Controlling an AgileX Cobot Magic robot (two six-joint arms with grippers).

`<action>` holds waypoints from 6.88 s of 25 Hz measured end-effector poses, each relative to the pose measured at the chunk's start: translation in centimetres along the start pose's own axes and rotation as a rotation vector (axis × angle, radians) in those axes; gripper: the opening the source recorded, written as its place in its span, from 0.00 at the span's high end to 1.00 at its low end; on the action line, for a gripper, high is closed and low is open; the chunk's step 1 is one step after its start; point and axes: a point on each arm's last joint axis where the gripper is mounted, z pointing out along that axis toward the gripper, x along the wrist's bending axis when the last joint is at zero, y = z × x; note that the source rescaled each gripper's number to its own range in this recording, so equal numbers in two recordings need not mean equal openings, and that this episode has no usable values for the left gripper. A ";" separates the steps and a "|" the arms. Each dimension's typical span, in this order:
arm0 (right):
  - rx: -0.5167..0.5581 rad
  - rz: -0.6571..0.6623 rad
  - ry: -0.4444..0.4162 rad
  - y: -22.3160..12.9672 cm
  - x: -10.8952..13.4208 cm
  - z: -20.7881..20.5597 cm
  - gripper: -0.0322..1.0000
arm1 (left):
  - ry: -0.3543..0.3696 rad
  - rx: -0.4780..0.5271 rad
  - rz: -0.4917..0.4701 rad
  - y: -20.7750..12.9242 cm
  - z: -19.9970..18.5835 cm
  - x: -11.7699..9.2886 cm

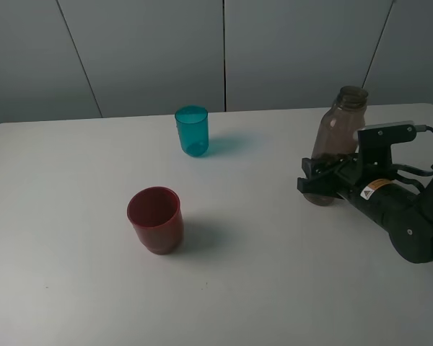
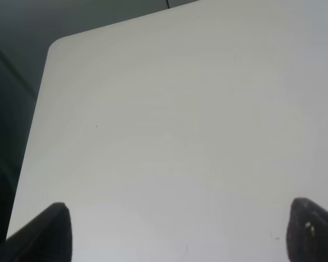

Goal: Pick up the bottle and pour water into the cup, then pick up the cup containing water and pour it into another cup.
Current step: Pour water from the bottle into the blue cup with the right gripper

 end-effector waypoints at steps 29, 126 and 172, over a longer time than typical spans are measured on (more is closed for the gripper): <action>0.043 -0.085 0.070 14.2 5.7 5.4 0.95 | 0.000 0.000 0.000 0.0 0.0 0.0; 0.009 -1.420 0.040 14.2 6.8 20.0 0.95 | 0.000 0.000 0.005 0.0 0.0 0.0; -0.062 -1.730 -0.078 14.0 7.9 20.2 0.95 | 0.000 0.000 0.005 0.0 0.0 0.0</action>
